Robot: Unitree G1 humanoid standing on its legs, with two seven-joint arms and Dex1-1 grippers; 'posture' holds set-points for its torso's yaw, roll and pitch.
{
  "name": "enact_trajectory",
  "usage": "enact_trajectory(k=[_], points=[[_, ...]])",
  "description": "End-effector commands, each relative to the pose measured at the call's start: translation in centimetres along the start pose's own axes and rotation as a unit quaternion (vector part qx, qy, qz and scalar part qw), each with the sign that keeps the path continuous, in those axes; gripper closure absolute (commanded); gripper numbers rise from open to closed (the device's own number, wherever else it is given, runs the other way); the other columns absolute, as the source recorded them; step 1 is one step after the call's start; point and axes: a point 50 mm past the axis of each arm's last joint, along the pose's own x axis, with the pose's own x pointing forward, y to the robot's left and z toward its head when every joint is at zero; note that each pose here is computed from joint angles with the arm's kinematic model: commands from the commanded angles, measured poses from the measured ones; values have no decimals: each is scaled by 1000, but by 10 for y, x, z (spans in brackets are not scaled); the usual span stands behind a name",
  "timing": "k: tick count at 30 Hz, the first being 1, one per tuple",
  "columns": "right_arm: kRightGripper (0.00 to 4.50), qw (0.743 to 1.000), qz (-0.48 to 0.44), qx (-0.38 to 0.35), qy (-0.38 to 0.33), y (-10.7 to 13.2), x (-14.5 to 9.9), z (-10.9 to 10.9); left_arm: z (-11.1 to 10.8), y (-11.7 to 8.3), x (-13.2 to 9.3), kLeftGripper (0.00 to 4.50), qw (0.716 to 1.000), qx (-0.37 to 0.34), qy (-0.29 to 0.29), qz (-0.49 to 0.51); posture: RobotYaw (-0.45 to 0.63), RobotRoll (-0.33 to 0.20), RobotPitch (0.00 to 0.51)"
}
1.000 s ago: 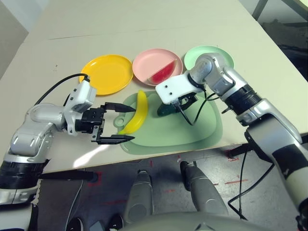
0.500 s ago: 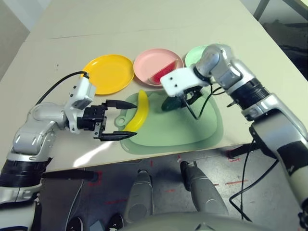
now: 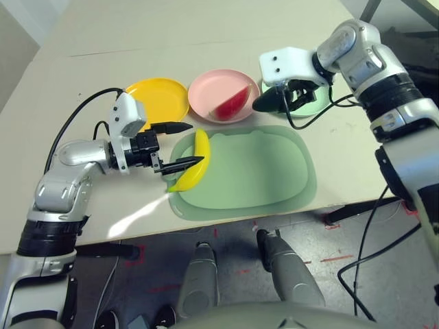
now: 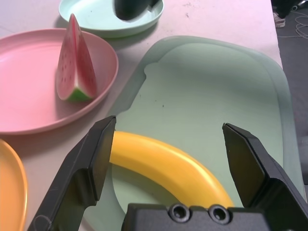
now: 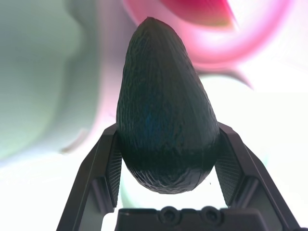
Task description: Place the fruits into color-matched plates.
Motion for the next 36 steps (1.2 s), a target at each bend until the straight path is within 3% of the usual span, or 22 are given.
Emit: enact_trajectory(k=[1,12,17,24,28,31,34,36], points=[[1584,998,-39,32,23,1,4,-17,-4,-4,3,0,1000,-1,11,-13,-48,0,220],[1584,994,-65,69,54,16,21,-42,-6,-9,0,0,999,-2,24,-26,-38,0,219],[22,994,-71,72,45,16,22,-41,-5,-9,1,0,999,0,26,-25,-39,0,216],[22,993,-97,59,28,0,1,-34,-6,-6,-3,0,998,20,50,-25,-38,0,214],[22,994,-92,54,-31,-11,-17,-19,-5,-3,-9,0,995,52,76,-33,-13,0,222],[22,988,-50,79,-125,-10,-30,-9,-5,-2,-19,0,987,92,113,-60,1,0,228],[22,968,10,124,-217,6,-39,-9,-2,0,-27,0,976,135,143,-88,5,0,232],[22,946,52,158,-280,31,-44,-11,0,3,-33,0,964,170,167,-114,-8,0,236]])
